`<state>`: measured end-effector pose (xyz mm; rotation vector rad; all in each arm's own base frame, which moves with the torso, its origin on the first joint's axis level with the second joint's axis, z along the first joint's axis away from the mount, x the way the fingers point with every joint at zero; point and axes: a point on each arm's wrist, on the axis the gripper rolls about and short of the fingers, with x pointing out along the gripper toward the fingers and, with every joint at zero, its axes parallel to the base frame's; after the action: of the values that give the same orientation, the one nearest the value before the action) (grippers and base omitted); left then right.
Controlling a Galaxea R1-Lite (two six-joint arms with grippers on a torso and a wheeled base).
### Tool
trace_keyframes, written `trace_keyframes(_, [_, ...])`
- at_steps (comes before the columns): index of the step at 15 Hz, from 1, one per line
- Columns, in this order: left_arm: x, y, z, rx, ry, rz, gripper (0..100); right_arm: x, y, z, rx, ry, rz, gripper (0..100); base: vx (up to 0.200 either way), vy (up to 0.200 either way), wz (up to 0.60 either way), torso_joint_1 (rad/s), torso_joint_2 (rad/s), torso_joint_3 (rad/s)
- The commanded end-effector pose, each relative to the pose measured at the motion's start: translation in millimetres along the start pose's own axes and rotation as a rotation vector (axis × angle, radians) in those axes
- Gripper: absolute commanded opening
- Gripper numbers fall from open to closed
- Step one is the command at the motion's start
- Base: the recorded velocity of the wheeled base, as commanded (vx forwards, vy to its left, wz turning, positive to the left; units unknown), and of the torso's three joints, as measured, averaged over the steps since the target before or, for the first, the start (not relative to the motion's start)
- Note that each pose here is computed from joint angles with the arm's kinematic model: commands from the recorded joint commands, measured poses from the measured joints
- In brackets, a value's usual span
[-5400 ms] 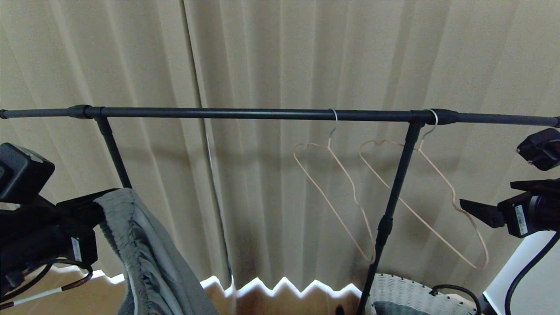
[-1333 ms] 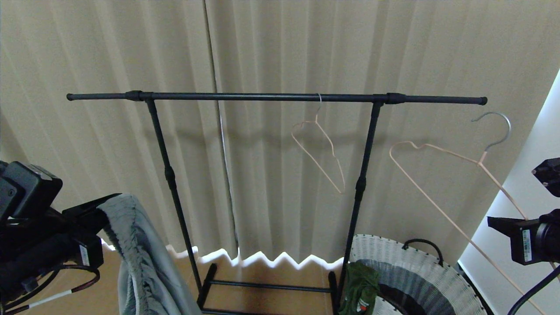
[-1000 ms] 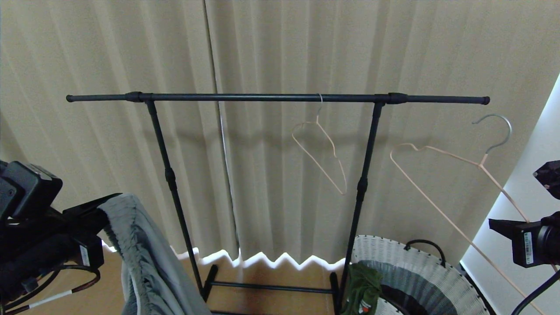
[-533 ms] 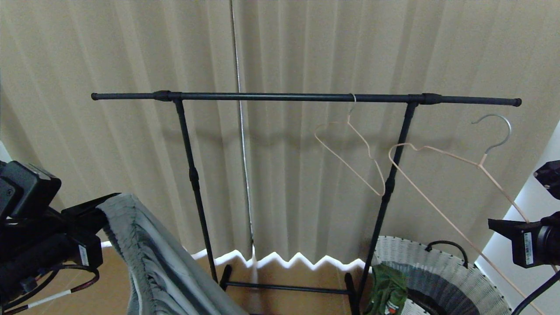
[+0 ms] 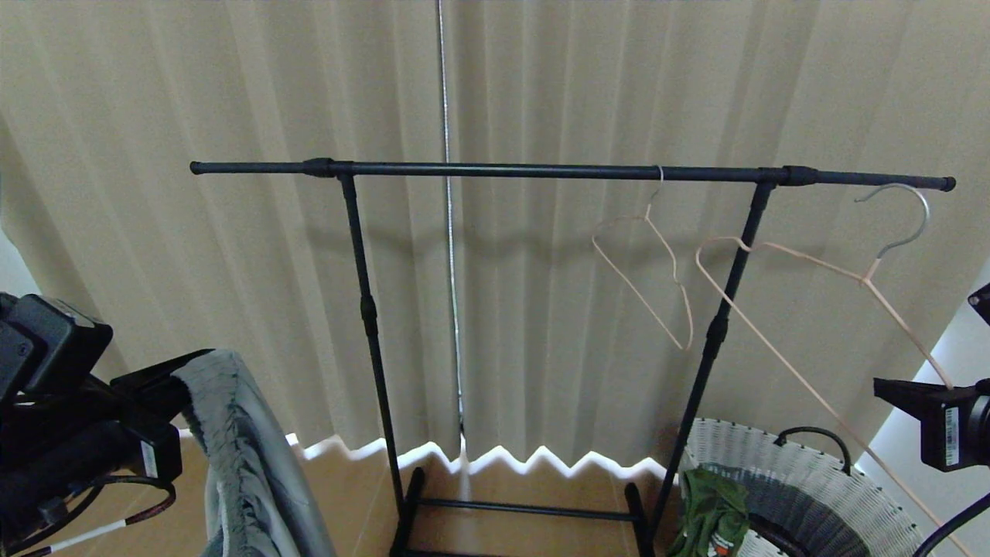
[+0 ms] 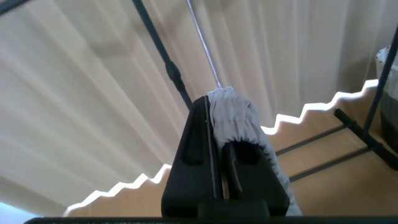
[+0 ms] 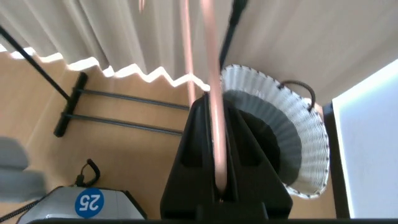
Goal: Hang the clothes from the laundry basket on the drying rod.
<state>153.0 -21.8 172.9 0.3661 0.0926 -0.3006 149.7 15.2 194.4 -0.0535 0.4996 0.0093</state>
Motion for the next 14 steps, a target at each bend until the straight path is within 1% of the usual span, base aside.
trace_keyframes(1, [-0.1, 0.2, 0.5, -0.001, -0.003, 0.001, 0, -6.8, 1.2, 2.0, -0.003, -0.038, 0.013, 0, 0.000, 0.000, 0.00, 0.000, 0.00, 0.000])
trace_keyframes(4, [-0.6, -0.7, -1.5, 0.000, 0.004, -0.002, 0, -12.3, 8.1, 2.6, -0.022, -0.060, 0.063, 0, 0.000, 0.000, 0.00, 0.000, 0.00, 0.000])
trace_keyframes(5, [-3.5, -3.5, -7.5, -0.004, 0.024, -0.010, 0, -15.0, 12.9, 2.7, -0.036, -0.071, 0.097, 0, 0.000, 0.000, 0.00, 0.000, 0.00, 0.000])
trace_keyframes(6, [-4.6, -4.9, -10.5, -0.005, 0.034, -0.014, 0, -15.6, 14.1, 2.7, -0.040, -0.073, 0.105, 0, 0.000, 0.000, 0.00, 0.000, 0.00, 0.000])
trace_keyframes(7, [-3.9, -5.3, -12.5, -0.007, 0.044, -0.016, 0, -16.2, 20.6, 2.1, -0.063, -0.070, 0.146, 0, 0.000, 0.000, 0.00, 0.000, 0.00, 0.000])
trace_keyframes(8, [-3.4, -5.4, -12.9, -0.008, 0.047, -0.017, 0, -16.1, 23.3, 1.8, -0.071, -0.068, 0.163, 0, 0.000, 0.000, 0.00, 0.000, 0.00, 0.000])
trace_keyframes(9, [-1.1, -2.7, -7.5, 0.002, 0.031, -0.006, 0, -14.8, 32.5, 0.5, -0.102, -0.056, 0.216, 0, 0.000, 0.000, 0.00, 0.000, 0.00, 0.000])
trace_keyframes(10, [1.0, 1.1, 1.0, 0.031, 0.007, 0.012, 0, -12.3, 40.4, -0.8, -0.125, -0.039, 0.256, 0, 0.000, 0.000, 0.00, 0.000, 0.00, 0.000])
trace_keyframes(11, [2.5, 3.7, 5.7, 0.047, 0.002, 0.035, 0, -10.8, 47.0, -2.3, -0.146, -0.026, 0.289, 0, 0.000, 0.000, 0.00, 0.000, 0.00, 0.000])
trace_keyframes(12, [4.3, 6.6, 9.8, 0.057, 0.008, 0.078, 0, -10.0, 54.9, -4.1, -0.170, -0.012, 0.332, 0, 0.000, 0.000, 0.00, 0.000, 0.00, 0.000])
trace_keyframes(14, [20.5, 12.5, 18.0, 0.056, 0.068, 0.149, 0, -4.8, 69.5, -5.3, -0.198, -0.001, 0.428, 0, 0.000, 0.000, 0.00, 0.000, 0.00, 0.000])
